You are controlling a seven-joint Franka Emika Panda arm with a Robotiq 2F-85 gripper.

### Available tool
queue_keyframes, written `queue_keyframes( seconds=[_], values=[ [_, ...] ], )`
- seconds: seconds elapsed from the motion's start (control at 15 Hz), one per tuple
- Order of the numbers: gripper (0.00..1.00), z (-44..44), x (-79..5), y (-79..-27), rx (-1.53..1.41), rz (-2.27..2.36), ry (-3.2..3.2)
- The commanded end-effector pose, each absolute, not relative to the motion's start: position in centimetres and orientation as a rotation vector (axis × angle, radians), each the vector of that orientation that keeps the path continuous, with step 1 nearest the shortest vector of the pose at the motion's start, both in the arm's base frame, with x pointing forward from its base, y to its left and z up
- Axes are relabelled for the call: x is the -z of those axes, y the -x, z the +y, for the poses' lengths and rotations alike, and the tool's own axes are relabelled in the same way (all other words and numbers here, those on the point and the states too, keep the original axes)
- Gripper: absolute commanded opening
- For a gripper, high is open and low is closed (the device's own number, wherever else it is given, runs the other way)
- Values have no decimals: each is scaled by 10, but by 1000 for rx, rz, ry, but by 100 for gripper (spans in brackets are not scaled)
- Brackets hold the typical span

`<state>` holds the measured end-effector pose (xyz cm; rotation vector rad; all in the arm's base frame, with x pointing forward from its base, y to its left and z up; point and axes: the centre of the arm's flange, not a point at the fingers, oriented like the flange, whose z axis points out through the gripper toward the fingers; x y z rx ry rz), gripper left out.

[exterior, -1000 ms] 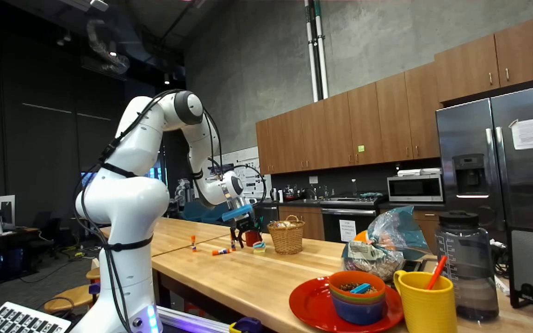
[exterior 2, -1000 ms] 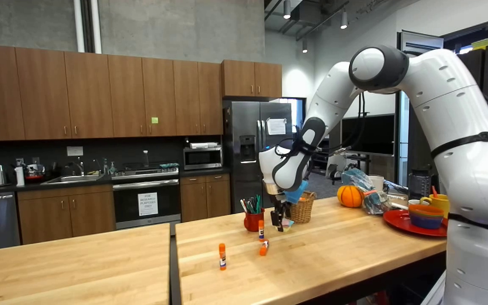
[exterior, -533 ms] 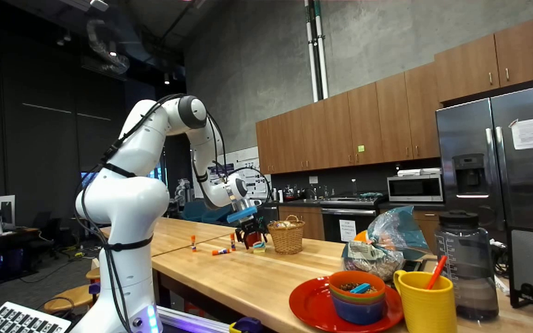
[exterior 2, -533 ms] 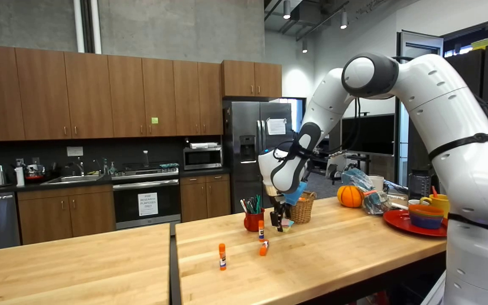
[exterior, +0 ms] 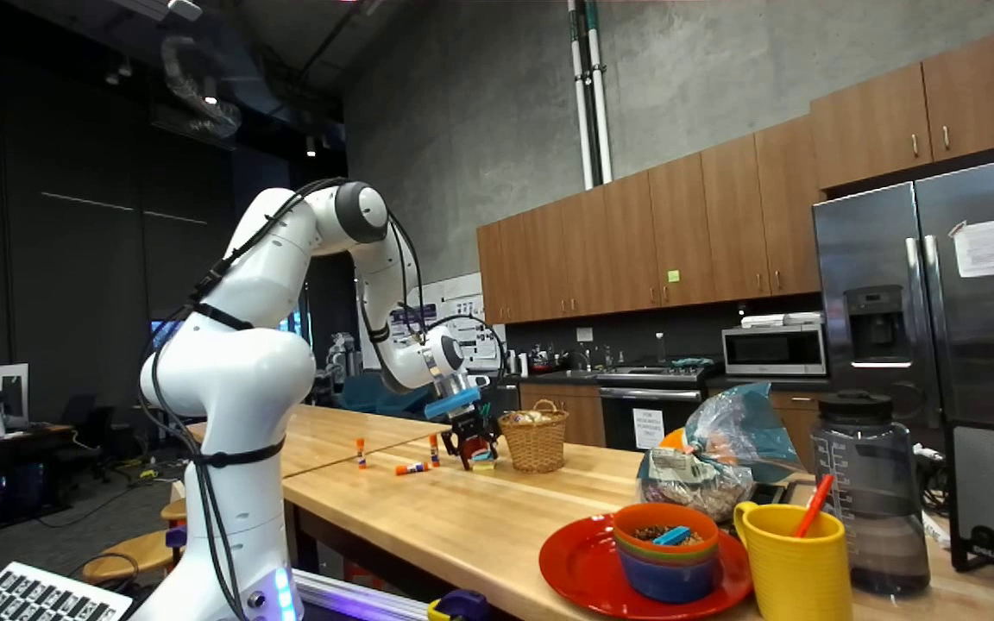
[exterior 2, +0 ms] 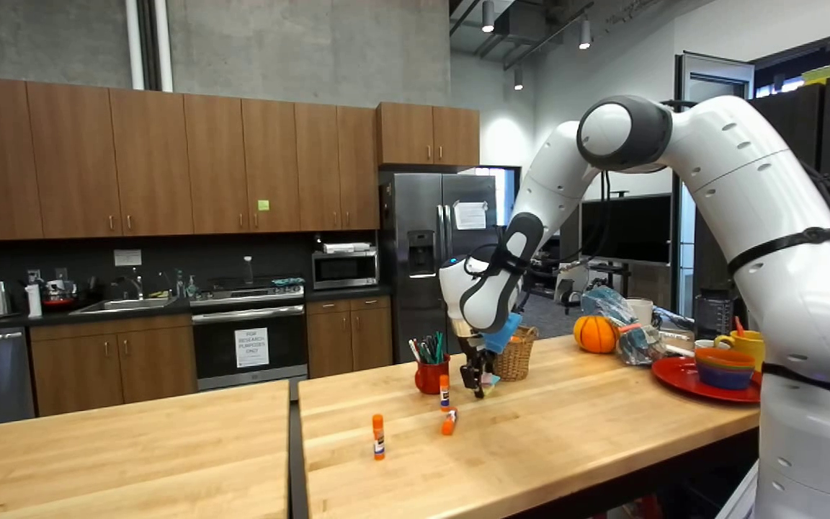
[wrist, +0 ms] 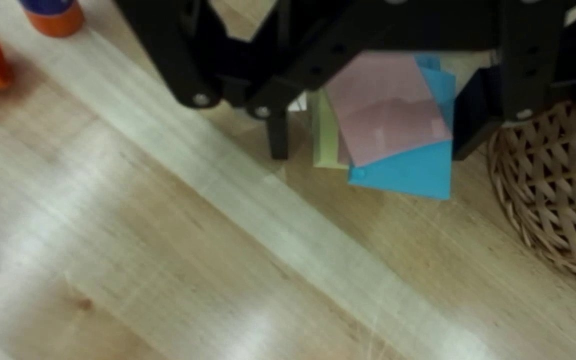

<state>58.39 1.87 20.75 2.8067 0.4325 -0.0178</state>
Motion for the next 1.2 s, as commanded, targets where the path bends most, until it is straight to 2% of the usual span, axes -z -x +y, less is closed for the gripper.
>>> queue_keyframes(
  seconds=[0.0,0.2,0.4,0.53,0.73,0.8,1.13],
  values=[
    [48,18,-206,-582,22,441,-2817],
    [26,19,-214,-579,29,455,-2820],
    [17,15,-229,-571,45,491,-2833],
    [15,15,-245,-567,59,546,-2861],
    [3,10,-266,-561,77,581,-2884],
    [6,8,-275,-560,84,585,-2885],
    [6,-10,-322,-551,75,581,-2876]
  ],
)
